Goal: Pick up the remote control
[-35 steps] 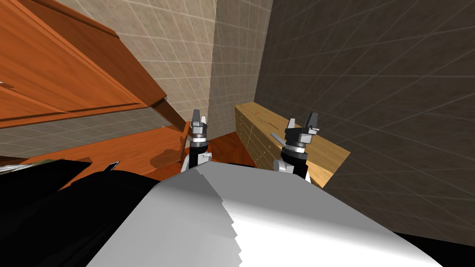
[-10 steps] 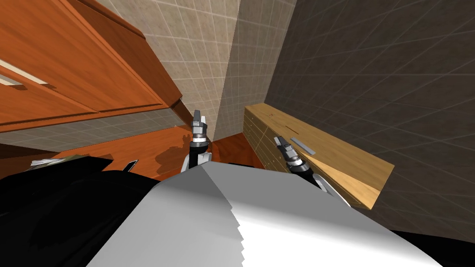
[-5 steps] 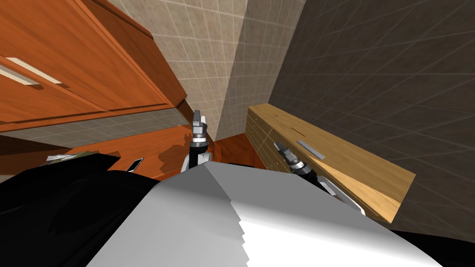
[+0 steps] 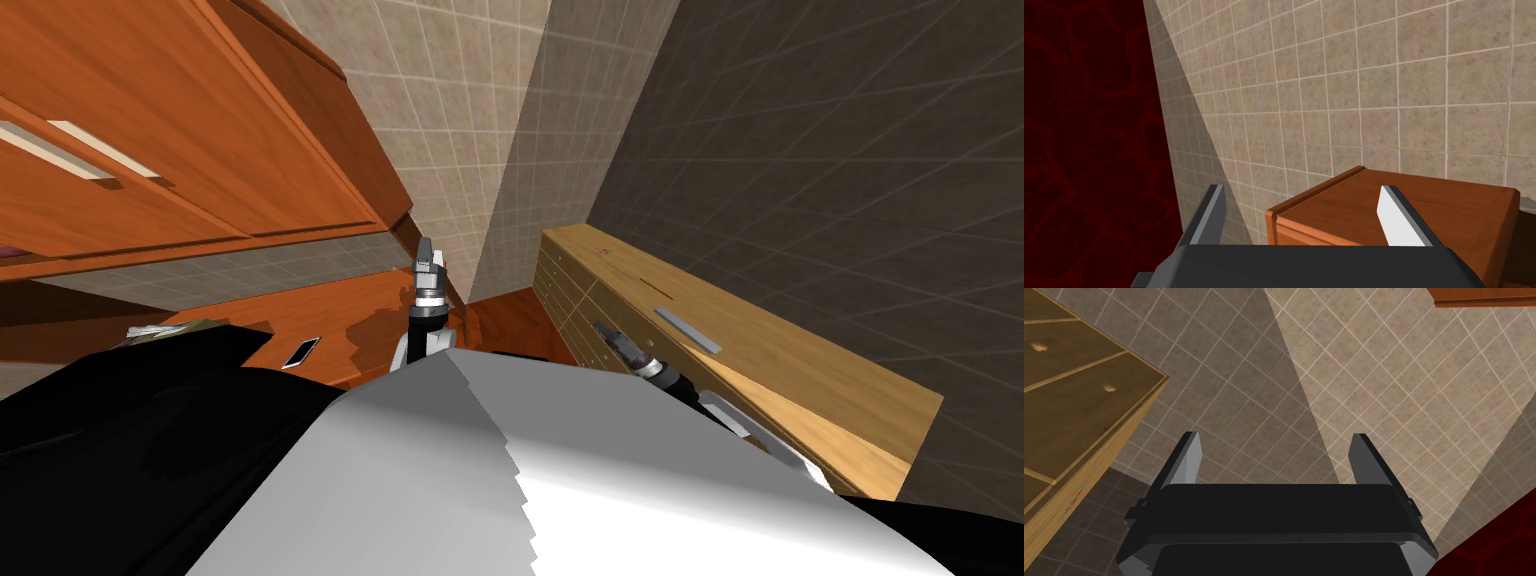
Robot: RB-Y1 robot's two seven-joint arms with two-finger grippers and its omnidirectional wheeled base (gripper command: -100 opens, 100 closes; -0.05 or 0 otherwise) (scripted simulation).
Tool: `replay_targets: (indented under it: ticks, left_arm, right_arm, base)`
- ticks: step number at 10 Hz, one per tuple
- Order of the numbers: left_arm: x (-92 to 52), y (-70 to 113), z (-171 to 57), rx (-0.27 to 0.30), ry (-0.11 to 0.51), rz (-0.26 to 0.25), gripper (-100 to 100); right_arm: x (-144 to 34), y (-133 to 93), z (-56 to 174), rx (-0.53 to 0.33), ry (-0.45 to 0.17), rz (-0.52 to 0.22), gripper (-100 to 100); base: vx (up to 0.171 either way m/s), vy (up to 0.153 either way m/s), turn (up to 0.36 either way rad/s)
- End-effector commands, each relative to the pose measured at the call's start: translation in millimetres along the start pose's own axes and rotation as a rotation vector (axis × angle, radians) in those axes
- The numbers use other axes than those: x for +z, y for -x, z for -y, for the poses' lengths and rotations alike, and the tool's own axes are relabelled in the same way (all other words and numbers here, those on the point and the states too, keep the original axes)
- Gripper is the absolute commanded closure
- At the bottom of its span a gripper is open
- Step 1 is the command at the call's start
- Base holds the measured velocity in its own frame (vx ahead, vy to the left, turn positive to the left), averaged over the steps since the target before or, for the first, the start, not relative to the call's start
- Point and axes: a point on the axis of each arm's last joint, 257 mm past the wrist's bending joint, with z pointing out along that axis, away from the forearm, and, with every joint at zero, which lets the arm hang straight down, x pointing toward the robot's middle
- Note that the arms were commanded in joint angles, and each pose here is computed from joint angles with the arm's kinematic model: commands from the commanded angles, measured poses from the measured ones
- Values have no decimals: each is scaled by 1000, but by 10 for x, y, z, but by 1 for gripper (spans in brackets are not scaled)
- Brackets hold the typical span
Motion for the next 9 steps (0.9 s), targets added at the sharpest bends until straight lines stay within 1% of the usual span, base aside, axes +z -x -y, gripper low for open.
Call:
replay_targets:
  ticks: [1, 2, 3, 4, 5, 6, 7, 8, 9]
  left_arm:
    - [0, 0, 0, 0, 0, 0, 0]
    - [0, 0, 0, 0, 0, 0, 0]
    - [0, 0, 0, 0, 0, 0, 0]
    - [0, 0, 0, 0, 0, 0, 0]
    - [0, 0, 0, 0, 0, 0, 0]
    - [0, 0, 0, 0, 0, 0, 0]
    - [0, 0, 0, 0, 0, 0, 0]
    - [0, 0, 0, 0, 0, 0, 0]
    - [0, 0, 0, 0, 0, 0, 0]
  right_arm:
    - [-189, -94, 244, -3, -67, -53, -100]
    - [-210, -87, 256, -17, -72, -77, -100]
    - [-370, -174, 423, -12, -118, -112, -100]
    - [-431, -156, 492, -29, -138, -140, -100]
    - [-440, -150, 496, -35, -139, -149, -100]
    - [-651, -217, 689, -35, -197, -194, -100]
    - [-692, -189, 720, -53, -207, -221, -100]
    - [-880, -258, 853, -49, -252, -260, -100]
    - [-956, -215, 925, -66, -274, -284, -100]
  base:
    - [-1, 71, 92]
    - [12, 75, 71]
    - [17, 98, 126]
    - [6, 81, 43]
    - [1, 35, -15]
    - [13, 74, 103]
    - [8, 81, 72]
    - [12, 109, 125]
    - [8, 84, 45]
